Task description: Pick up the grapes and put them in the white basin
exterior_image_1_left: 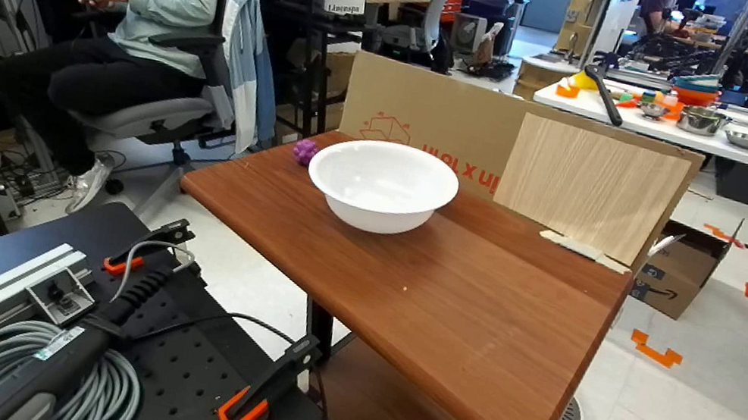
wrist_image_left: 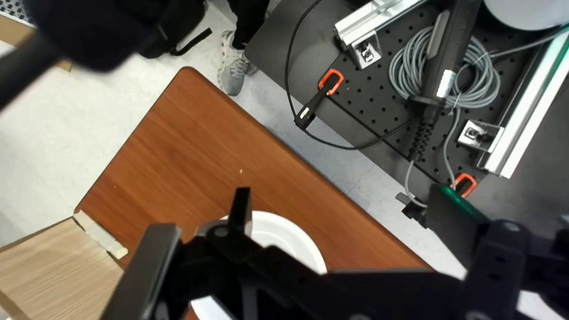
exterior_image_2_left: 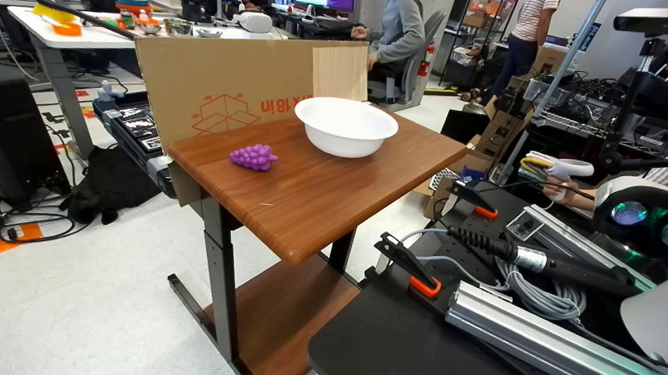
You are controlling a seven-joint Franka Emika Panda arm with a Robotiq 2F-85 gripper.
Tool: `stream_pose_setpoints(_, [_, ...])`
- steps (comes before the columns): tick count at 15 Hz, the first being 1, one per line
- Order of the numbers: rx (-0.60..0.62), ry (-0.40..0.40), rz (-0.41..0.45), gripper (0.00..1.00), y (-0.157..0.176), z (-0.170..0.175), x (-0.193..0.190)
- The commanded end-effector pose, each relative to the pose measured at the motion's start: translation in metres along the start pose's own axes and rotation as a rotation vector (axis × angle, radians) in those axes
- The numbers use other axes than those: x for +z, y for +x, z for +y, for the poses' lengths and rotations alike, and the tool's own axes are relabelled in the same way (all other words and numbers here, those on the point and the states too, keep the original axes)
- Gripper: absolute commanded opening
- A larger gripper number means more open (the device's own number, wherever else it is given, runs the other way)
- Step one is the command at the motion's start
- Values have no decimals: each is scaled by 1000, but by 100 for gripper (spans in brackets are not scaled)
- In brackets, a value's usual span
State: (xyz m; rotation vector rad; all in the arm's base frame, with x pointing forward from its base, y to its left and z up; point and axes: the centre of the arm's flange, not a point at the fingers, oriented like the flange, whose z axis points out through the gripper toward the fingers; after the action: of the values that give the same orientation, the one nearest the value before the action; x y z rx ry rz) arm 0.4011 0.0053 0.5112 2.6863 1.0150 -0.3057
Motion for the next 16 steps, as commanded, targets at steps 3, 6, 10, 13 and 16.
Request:
stream_pose_setpoints(3, [191, -29, 133, 100, 57, -10, -26])
stream_pose_setpoints(6, [231, -58, 234, 100, 68, -30, -42])
stream_pose_setpoints(10, [206, -71, 214, 100, 70, -35, -43])
stream_pose_setpoints(13, [165, -79, 228, 100, 68, -30, -36])
stream_pose_setpoints(16, [30, -101, 377, 100, 86, -20, -35])
